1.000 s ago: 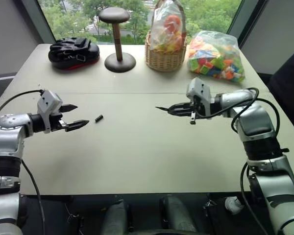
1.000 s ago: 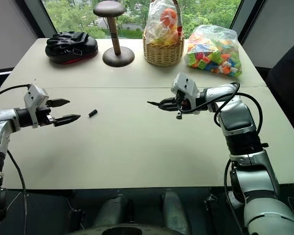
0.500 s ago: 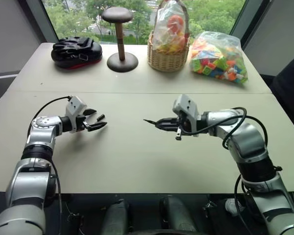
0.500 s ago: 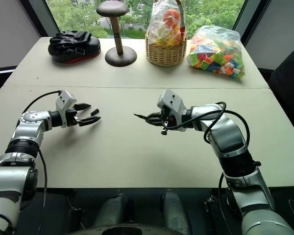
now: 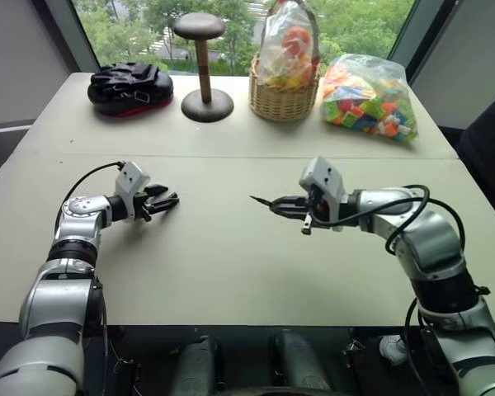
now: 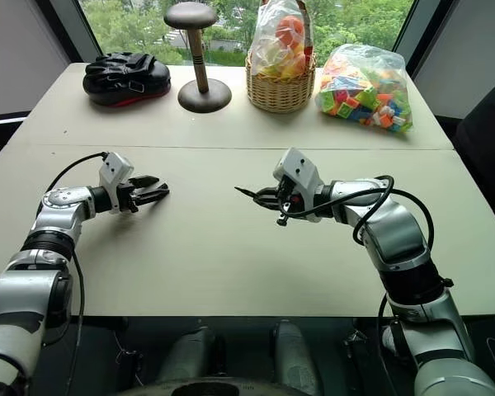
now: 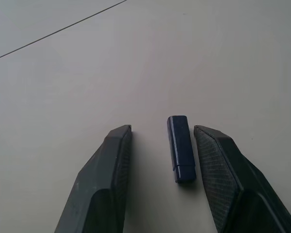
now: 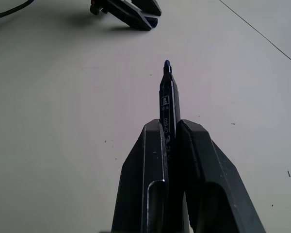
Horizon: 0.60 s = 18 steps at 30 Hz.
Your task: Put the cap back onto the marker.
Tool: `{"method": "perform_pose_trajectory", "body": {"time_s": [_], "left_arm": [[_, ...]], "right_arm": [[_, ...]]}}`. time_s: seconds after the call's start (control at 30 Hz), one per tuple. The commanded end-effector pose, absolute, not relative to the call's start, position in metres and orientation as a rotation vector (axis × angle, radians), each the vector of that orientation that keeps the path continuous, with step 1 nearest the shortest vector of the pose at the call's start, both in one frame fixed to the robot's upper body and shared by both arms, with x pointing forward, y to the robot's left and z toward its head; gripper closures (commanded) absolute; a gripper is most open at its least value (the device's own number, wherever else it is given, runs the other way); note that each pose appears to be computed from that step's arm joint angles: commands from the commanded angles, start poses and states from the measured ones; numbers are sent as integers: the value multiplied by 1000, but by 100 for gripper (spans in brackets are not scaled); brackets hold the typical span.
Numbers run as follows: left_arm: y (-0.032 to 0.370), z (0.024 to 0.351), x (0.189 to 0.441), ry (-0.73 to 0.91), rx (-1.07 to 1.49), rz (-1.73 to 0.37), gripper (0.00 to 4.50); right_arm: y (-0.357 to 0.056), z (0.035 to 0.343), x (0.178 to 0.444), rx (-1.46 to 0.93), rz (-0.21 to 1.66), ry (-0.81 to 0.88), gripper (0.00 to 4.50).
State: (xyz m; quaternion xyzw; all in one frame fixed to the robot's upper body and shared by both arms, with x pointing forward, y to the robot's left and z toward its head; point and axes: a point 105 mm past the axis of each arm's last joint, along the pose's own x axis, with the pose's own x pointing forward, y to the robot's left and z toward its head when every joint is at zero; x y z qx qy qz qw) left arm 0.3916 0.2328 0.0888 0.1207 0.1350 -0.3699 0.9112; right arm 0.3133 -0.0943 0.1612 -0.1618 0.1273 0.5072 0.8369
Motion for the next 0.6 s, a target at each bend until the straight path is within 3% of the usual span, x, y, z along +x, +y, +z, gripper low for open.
{"method": "perform_pose_trajectory", "body": {"time_s": [0.03,0.17,0.6], "left_arm": [[234,75,384,334,241,-780,436],[233,83,386,303,256,-794,443],[162,192,379,40,551,-1228,443]], "right_arm": [[-99,176,317,-362,1051,211,450],[-106,177,322,-398,1045,215,450],[-145,207,335,-679,1221,265,450]]}}
